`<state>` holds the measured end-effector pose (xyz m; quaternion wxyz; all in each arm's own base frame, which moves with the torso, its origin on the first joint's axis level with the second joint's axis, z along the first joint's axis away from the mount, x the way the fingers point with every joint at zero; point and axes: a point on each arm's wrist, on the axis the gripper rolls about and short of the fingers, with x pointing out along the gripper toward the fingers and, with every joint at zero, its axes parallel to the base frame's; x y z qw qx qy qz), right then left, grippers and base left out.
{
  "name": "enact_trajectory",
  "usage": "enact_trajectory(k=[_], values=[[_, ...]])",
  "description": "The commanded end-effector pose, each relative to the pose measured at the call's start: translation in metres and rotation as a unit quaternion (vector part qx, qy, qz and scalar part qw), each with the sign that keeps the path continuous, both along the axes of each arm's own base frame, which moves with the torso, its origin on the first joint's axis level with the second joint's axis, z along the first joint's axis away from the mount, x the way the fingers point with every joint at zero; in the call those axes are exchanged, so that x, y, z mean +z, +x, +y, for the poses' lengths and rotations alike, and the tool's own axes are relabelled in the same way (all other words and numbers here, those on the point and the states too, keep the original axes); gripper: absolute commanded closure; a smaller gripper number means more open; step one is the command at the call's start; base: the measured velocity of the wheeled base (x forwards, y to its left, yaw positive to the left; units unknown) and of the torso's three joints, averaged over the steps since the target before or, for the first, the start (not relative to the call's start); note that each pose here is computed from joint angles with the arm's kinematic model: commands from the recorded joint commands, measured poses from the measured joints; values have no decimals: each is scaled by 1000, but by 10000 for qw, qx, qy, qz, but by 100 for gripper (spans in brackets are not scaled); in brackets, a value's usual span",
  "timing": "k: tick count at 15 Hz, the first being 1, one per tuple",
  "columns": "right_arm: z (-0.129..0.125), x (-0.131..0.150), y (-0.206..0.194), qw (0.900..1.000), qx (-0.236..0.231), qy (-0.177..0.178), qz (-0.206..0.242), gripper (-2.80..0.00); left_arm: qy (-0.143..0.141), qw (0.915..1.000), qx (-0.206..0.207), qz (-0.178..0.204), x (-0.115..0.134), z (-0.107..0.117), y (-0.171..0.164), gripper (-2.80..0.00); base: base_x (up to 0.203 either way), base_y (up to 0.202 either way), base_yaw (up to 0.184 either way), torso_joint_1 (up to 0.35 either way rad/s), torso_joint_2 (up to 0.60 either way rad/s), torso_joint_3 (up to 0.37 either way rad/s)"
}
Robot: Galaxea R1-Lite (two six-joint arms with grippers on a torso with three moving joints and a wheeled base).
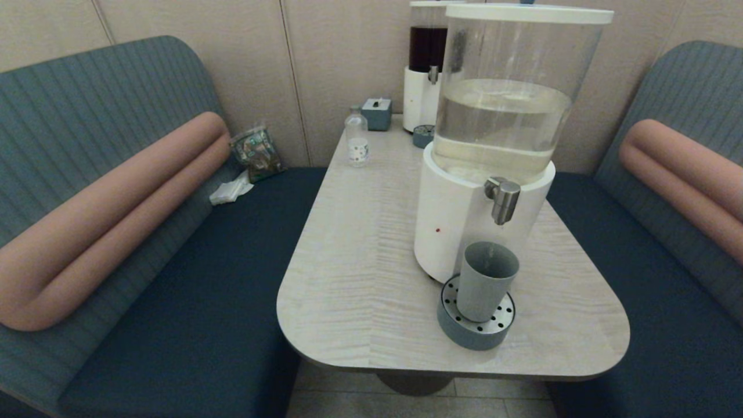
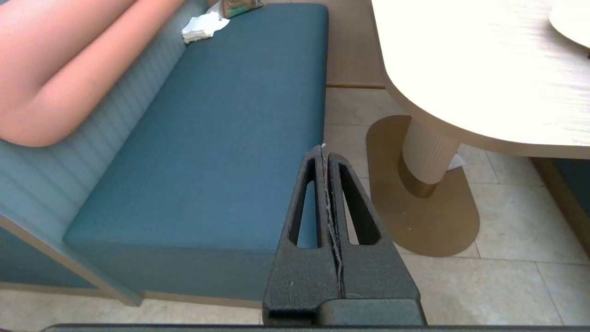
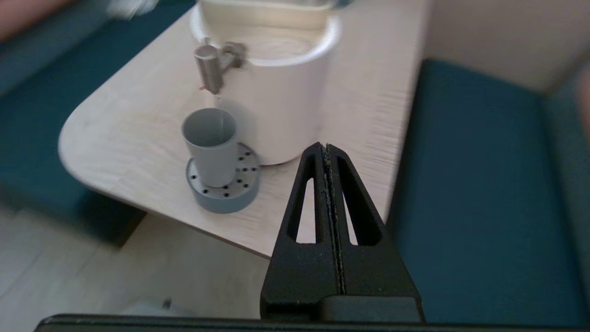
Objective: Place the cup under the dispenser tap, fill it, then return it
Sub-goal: Turn off the faucet
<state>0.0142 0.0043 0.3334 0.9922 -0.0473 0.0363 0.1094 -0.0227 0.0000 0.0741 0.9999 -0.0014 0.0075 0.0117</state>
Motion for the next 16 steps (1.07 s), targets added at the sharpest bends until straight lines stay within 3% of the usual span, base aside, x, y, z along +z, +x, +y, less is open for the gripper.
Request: enact_trajectory(k=[1,10,13,16], values=[[-2,-23,-50,9983,-199,78,-534,0,-2,10000,5,16,0,0,0,0,0,0,0,0,0,0],[1,-47,-57,9984,70,335,-461,0,-2,10000,5,16,0,0,0,0,0,0,0,0,0,0],[2,-23,-17,9985,435,344,-33,0,-2,10000,5,16,0,0,0,0,0,0,0,0,0,0],[12,7,55,9931,963,300,604,0,-2,10000,5,16,0,0,0,0,0,0,0,0,0,0]])
